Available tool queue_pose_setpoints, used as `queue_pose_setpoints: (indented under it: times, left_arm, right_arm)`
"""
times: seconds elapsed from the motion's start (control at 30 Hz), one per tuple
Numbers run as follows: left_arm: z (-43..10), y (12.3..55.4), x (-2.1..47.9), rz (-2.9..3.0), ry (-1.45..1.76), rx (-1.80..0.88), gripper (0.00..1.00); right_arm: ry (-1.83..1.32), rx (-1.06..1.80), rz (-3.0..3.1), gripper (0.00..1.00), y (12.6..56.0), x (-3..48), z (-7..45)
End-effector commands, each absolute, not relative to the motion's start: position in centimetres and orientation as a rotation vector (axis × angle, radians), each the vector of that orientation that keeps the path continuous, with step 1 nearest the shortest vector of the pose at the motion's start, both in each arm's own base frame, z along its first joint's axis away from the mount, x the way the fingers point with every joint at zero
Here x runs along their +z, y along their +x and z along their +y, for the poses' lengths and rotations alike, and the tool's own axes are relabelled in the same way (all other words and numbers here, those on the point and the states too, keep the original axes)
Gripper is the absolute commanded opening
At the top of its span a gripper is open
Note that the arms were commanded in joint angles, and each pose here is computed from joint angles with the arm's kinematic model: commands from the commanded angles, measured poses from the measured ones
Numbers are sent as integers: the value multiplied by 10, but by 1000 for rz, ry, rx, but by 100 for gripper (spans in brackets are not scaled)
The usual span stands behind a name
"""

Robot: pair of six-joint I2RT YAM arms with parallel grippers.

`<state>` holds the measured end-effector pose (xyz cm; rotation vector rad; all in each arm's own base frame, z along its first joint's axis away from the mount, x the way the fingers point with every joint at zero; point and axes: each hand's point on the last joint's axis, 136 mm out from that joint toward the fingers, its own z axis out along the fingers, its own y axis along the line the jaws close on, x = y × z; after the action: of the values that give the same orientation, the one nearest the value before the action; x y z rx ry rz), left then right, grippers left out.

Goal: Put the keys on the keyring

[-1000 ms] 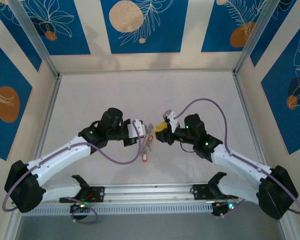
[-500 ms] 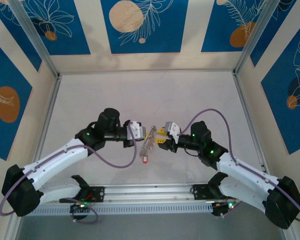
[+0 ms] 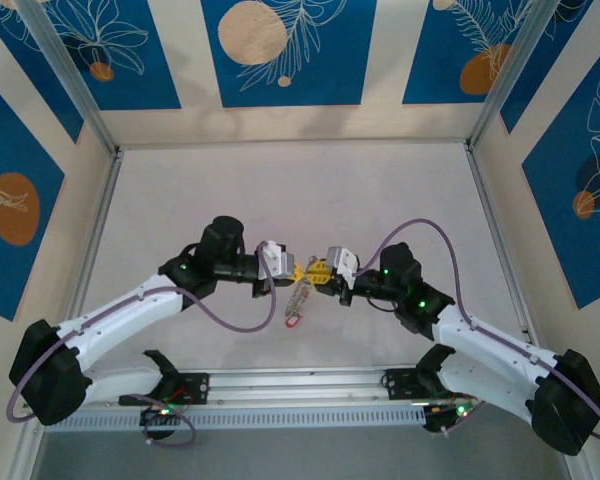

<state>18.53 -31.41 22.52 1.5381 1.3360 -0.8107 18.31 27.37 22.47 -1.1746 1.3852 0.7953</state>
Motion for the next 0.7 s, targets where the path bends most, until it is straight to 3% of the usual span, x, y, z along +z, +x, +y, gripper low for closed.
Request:
queue_pose_setpoints:
  times: [0.0, 0.4, 0.67]
  left_arm:
    - [-318, 179, 239, 1262, 1535, -870, 0]
    - [-318, 178, 241, 1249, 1537, -867, 0]
    - [-318, 177, 241, 1242, 1539, -871, 0]
  right_arm:
    - [-1188, 770, 1320, 11, 180, 238, 271]
    - [-1229, 773, 1294, 14, 175, 239, 265]
    - [-1259, 834, 1291, 22, 170, 234, 271]
